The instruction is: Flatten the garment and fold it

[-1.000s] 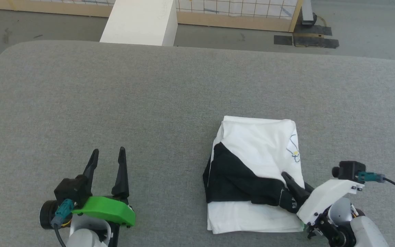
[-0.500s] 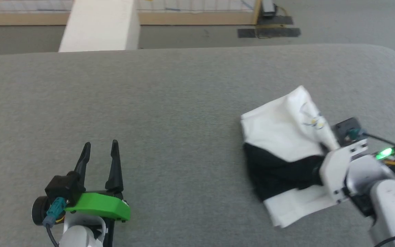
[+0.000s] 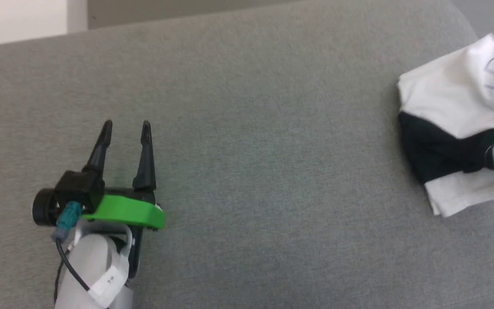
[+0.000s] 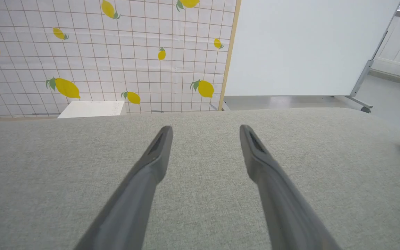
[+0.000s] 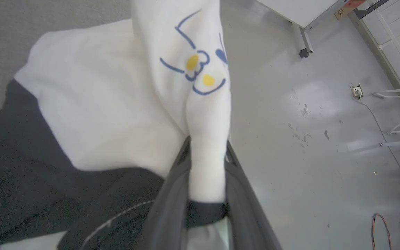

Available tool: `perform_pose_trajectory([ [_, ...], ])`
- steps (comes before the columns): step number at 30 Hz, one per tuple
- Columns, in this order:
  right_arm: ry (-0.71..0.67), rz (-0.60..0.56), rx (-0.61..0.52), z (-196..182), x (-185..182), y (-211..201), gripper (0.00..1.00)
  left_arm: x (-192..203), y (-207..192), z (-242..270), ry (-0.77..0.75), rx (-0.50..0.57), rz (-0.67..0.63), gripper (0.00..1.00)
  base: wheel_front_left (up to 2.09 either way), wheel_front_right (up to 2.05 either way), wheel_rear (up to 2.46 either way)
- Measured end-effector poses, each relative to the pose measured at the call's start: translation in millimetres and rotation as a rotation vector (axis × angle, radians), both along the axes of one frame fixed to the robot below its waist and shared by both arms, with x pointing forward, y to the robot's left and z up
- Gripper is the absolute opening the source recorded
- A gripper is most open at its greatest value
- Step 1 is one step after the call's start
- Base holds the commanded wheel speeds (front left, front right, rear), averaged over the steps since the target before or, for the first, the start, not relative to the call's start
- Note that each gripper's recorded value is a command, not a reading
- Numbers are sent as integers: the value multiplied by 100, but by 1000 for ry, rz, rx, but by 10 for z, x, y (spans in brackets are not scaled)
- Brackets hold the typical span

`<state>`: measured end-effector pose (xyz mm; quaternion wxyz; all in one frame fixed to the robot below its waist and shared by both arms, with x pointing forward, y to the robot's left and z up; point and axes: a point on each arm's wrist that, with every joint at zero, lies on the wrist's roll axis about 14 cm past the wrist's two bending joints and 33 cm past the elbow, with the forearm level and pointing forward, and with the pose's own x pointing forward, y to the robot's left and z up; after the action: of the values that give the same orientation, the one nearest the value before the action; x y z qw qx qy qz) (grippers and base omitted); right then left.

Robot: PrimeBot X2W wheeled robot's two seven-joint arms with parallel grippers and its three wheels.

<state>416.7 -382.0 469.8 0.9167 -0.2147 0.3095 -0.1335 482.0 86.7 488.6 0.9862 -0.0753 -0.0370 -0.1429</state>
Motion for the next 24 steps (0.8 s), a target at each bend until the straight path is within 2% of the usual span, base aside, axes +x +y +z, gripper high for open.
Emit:
perform_pose_trajectory([
  [4,-13,-83,-11,-103,27,-272,0,164,-95,-188,22,14,-36,100,0,0,0],
  [12,-10,-158,-44,-309,133,-572,0,308,-202,-603,90,30,-73,100,0,0,0],
  [13,-12,-160,-49,-323,144,-591,14,311,-212,-634,96,29,-75,100,0,0,0],
  [14,-12,-159,-52,-334,147,-598,44,310,-217,-645,99,29,-76,100,0,0,0],
  [15,-11,-165,-50,-347,135,-608,100,306,-221,-649,101,29,-77,100,0,0,0],
  [19,-45,-166,-54,-284,98,-631,100,274,-229,-613,103,30,-77,100,0,0,0],
  [24,-163,-120,-38,-51,132,-544,100,159,-199,-485,103,11,-60,100,0,0,0],
])
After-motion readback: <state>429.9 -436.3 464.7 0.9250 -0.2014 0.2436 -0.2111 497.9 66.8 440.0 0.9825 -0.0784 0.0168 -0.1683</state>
